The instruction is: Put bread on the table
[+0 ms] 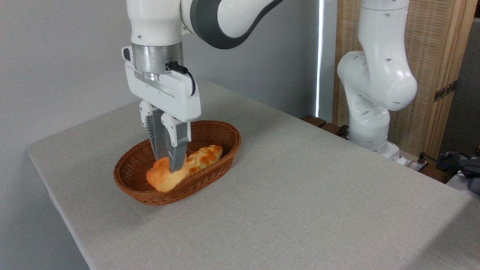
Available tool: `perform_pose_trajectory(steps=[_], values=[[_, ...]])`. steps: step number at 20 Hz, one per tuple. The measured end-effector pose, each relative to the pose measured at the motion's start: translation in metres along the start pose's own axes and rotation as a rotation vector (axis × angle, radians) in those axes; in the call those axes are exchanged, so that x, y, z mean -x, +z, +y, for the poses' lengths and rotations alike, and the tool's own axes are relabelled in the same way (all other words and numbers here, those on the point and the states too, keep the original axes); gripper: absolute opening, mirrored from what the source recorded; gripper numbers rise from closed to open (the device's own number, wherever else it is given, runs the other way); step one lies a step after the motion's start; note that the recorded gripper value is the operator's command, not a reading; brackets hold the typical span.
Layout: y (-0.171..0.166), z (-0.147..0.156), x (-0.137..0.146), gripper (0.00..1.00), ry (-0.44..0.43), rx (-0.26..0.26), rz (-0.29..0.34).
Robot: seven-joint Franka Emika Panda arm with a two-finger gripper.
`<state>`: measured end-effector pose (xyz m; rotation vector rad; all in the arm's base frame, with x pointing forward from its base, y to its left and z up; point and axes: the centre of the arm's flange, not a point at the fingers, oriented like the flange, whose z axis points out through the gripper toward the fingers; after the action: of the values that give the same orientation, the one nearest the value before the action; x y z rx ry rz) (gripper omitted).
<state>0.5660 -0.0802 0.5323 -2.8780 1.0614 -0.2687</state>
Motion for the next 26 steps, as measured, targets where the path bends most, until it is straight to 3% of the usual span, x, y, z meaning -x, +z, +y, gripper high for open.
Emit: perform_pose_trajectory(steps=[3,5,10,17,26], values=[[0.004,-0.032,0.022,0.55,0.009,-0.013,-0.018],[0.015,-0.040,0.028,0.61,0.014,-0.008,-0.040],[0.050,-0.038,0.022,0.79,0.037,-0.001,-0.109],[0.057,-0.038,0.021,0.99,0.038,0.002,-0.118],[0.054,-0.039,0.020,1.00,0.038,-0.001,-0.114]])
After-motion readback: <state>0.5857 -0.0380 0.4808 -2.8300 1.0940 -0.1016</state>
